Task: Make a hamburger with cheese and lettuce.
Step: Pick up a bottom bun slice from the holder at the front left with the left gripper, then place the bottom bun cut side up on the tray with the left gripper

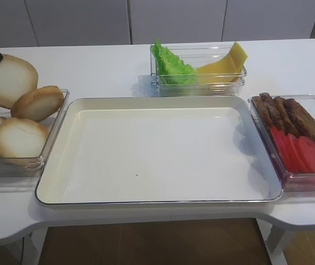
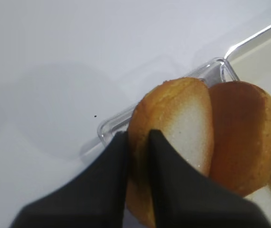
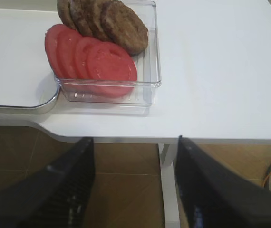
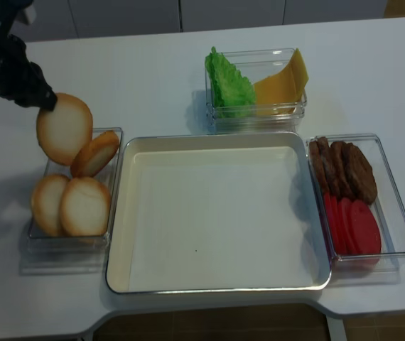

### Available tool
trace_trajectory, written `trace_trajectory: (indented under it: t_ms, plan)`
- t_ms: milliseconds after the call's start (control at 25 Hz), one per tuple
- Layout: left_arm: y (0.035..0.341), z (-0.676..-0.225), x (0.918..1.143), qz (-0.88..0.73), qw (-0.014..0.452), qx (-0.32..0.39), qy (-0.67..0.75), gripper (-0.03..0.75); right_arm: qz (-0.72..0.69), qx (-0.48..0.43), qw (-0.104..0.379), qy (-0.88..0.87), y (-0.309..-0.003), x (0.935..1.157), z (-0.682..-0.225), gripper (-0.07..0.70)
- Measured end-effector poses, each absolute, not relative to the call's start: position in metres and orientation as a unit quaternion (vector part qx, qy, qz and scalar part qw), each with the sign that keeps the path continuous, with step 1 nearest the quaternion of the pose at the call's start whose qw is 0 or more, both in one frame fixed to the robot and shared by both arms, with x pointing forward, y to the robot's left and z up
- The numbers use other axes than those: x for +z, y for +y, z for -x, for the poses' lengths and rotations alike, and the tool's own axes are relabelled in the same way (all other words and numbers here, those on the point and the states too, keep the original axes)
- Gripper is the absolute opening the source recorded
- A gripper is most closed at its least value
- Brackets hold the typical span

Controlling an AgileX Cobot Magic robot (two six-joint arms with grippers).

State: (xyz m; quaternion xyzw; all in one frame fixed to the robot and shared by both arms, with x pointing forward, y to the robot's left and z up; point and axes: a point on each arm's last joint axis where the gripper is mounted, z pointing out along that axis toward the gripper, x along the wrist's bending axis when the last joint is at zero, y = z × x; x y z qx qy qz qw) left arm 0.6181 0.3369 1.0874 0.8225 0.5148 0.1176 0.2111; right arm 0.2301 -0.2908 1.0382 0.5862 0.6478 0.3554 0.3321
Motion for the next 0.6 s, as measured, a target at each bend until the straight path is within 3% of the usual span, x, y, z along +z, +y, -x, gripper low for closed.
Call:
trace_trajectory:
  t_ms: [600]
  plan:
    - [0.333, -0.594, 1.128, -0.818, 0.23, 0.16, 0.503, 0.082, -0.586, 0.355, 0.332, 0.648, -0.291, 1.038, -0.23, 0.426]
